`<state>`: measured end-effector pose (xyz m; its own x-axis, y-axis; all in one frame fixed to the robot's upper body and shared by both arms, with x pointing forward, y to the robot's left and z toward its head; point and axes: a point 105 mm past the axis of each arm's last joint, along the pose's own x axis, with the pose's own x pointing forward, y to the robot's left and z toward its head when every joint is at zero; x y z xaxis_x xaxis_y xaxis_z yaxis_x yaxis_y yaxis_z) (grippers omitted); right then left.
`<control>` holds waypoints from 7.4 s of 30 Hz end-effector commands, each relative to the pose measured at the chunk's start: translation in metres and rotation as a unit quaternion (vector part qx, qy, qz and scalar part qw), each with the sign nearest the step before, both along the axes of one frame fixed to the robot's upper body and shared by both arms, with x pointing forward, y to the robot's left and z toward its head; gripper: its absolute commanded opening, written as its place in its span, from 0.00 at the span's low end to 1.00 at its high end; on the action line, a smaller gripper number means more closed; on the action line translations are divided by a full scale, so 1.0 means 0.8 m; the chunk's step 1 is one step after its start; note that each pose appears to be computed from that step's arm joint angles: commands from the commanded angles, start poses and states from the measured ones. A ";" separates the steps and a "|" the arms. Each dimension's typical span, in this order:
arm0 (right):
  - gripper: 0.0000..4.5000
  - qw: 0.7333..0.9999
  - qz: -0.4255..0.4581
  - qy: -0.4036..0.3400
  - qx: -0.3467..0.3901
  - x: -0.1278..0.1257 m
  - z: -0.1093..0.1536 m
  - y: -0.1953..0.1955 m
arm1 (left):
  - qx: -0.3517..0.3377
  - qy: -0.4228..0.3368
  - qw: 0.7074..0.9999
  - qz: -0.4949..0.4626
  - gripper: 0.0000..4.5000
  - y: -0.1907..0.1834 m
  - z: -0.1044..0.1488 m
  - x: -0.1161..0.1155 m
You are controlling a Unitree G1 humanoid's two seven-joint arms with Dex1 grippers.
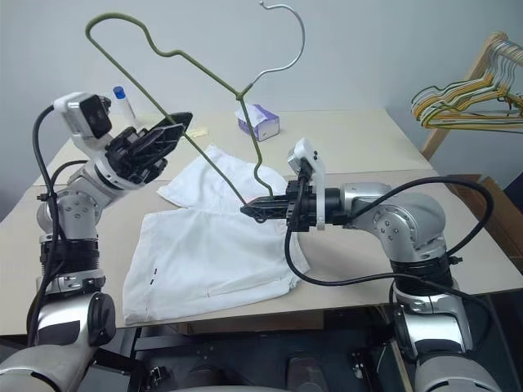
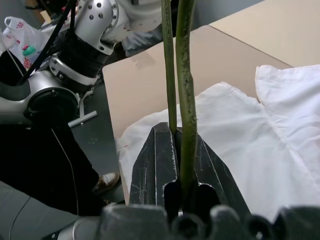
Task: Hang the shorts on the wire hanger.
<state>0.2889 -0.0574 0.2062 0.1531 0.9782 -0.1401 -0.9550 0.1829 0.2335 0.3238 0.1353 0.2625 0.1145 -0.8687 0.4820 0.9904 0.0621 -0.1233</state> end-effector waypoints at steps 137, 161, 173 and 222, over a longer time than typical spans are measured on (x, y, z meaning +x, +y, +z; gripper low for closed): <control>0.00 0.918 -0.017 -0.103 -0.383 0.067 -0.082 -0.074 | 0.561 -0.196 0.804 0.024 1.00 0.012 -0.052 0.080; 0.06 0.915 -0.026 -0.216 -0.339 0.076 -0.065 -0.062 | 0.589 -0.198 0.782 0.042 0.00 0.013 -0.072 0.090; 0.98 0.912 -0.170 -0.233 -0.293 0.107 -0.021 -0.115 | 0.603 -0.199 0.770 0.067 0.00 0.038 -0.068 0.091; 0.00 0.962 -0.269 -0.008 -0.054 0.091 -0.097 -0.072 | 0.500 -0.247 0.816 0.153 0.00 0.068 0.020 0.082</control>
